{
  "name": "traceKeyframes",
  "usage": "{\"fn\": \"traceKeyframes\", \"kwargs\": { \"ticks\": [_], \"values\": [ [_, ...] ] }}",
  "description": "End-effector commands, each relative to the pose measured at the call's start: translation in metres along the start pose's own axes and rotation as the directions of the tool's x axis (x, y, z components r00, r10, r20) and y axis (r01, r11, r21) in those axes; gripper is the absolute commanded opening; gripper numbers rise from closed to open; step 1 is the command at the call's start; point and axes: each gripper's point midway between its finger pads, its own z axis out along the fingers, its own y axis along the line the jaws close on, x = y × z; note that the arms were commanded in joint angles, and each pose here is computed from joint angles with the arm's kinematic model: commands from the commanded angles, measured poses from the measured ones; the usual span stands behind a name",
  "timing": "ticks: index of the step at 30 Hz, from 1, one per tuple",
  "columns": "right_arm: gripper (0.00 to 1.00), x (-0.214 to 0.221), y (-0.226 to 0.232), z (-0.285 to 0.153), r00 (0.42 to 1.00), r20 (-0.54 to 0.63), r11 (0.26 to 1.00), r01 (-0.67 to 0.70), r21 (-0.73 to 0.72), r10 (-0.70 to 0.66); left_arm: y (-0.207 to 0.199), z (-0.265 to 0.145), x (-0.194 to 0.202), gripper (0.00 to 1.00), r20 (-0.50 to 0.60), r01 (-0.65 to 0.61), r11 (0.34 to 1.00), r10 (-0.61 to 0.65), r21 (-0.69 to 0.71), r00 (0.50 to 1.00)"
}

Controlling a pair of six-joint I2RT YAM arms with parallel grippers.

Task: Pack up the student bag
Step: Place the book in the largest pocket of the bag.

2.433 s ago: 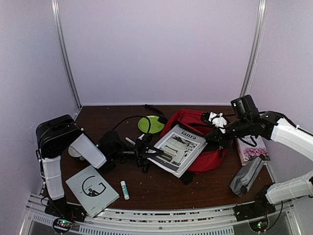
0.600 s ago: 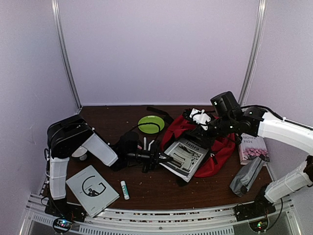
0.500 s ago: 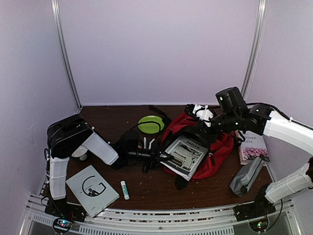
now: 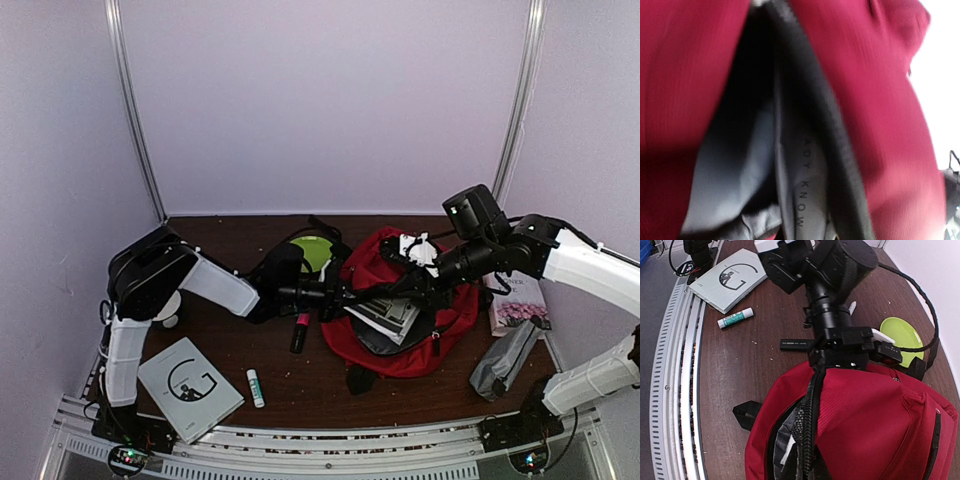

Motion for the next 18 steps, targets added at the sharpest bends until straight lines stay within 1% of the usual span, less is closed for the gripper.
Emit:
{"fn": "traceKeyframes", "kwargs": {
  "ticks": [1,4,9,11,13,17,18],
  "values": [
    [0.0,-0.009,0.02,-0.009,0.996,0.062,0.995,0.065,-0.071,-0.061,-0.01,0.013,-0.031,0.09,0.033,-0.101,0.995,0.101,-0.005,0.994],
    [0.0,-0.006,0.021,-0.008,0.994,0.051,0.992,0.1,-0.072,-0.096,-0.003,0.022,-0.038,0.12,0.014,-0.118,0.991,0.119,-0.057,0.993],
    [0.0,-0.003,0.022,-0.004,0.993,0.043,0.99,0.11,-0.086,-0.107,0.015,0.023,-0.052,0.23,0.018,-0.13,0.977,0.135,-0.171,0.991],
    [0.0,-0.002,0.023,-0.004,0.994,0.046,0.99,0.107,-0.089,-0.104,0.021,0.021,-0.055,0.3,0.018,-0.151,0.966,0.158,-0.21,0.987],
    [0.0,0.001,0.023,-0.004,0.994,0.039,0.991,0.104,-0.084,-0.101,0.023,0.019,-0.057,0.4,0.019,-0.159,0.958,0.168,-0.238,0.986],
    [0.0,0.011,0.024,-0.002,0.996,0.011,0.993,0.094,-0.075,-0.094,0.013,0.012,-0.055,0.52,0.011,-0.196,0.942,0.207,-0.271,0.978],
    [0.0,0.013,0.024,-0.002,0.996,0.007,0.993,0.093,-0.074,-0.093,0.012,0.009,-0.054,0.56,0.008,-0.201,0.937,0.212,-0.285,0.977]
  ]
}}
